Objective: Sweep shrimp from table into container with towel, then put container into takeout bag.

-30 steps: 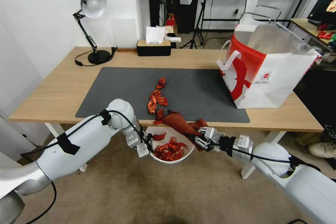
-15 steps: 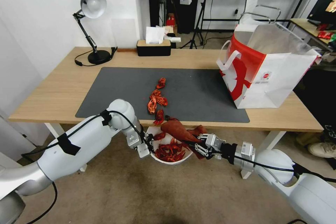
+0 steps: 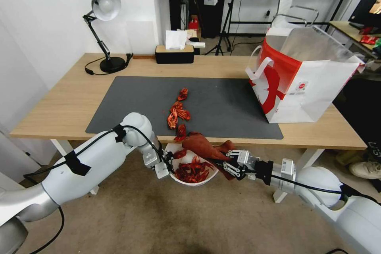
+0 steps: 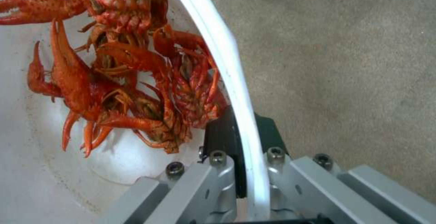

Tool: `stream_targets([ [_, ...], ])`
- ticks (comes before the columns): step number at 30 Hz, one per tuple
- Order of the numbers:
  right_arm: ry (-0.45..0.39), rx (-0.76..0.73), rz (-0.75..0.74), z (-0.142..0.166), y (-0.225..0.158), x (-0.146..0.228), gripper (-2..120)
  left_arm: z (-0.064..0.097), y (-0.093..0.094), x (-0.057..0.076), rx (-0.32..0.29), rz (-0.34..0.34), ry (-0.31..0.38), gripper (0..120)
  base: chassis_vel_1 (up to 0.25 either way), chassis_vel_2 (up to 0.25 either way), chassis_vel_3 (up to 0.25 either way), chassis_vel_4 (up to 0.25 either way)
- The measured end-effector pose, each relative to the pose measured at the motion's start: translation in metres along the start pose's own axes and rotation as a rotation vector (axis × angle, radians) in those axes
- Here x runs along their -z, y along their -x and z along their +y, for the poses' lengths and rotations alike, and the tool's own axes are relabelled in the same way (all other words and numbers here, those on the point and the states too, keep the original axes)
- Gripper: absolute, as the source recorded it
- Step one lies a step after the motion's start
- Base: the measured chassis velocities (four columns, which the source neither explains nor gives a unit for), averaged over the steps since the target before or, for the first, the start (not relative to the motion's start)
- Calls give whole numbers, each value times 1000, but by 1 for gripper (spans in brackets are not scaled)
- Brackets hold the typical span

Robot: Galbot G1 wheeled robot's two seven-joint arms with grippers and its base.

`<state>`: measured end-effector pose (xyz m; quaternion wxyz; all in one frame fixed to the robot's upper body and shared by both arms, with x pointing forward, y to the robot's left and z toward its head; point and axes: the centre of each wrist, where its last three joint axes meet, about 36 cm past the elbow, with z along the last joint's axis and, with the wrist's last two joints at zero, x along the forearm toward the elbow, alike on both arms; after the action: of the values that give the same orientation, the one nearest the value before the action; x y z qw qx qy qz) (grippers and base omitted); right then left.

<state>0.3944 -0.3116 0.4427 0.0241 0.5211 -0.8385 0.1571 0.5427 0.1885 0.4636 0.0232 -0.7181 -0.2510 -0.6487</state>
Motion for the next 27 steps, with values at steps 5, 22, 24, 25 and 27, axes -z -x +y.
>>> stream_targets([
  [5, -15, -196, -70, -37, 24, 16, 9, -7, -3, -4, -12, 7, 1, 0, 0, 0, 0, 0],
  [22, -46, -371, 31, -170, 180, 2, 9, -43, -14, -23, -51, 30, -46, 0, 0, 0, 0, 0],
  [24, -54, -368, 36, -175, 190, 4, 9, -46, -15, -25, -57, 37, -47, 0, 0, 0, 0, 0],
  [25, -65, -365, 42, -180, 198, 5, 9, -51, -16, -26, -65, 42, -50, 0, 0, 0, 0, 0],
  [27, -80, -360, 53, -185, 205, 6, 9, -57, -17, -29, -74, 46, -56, 0, 0, 0, 0, 0],
])
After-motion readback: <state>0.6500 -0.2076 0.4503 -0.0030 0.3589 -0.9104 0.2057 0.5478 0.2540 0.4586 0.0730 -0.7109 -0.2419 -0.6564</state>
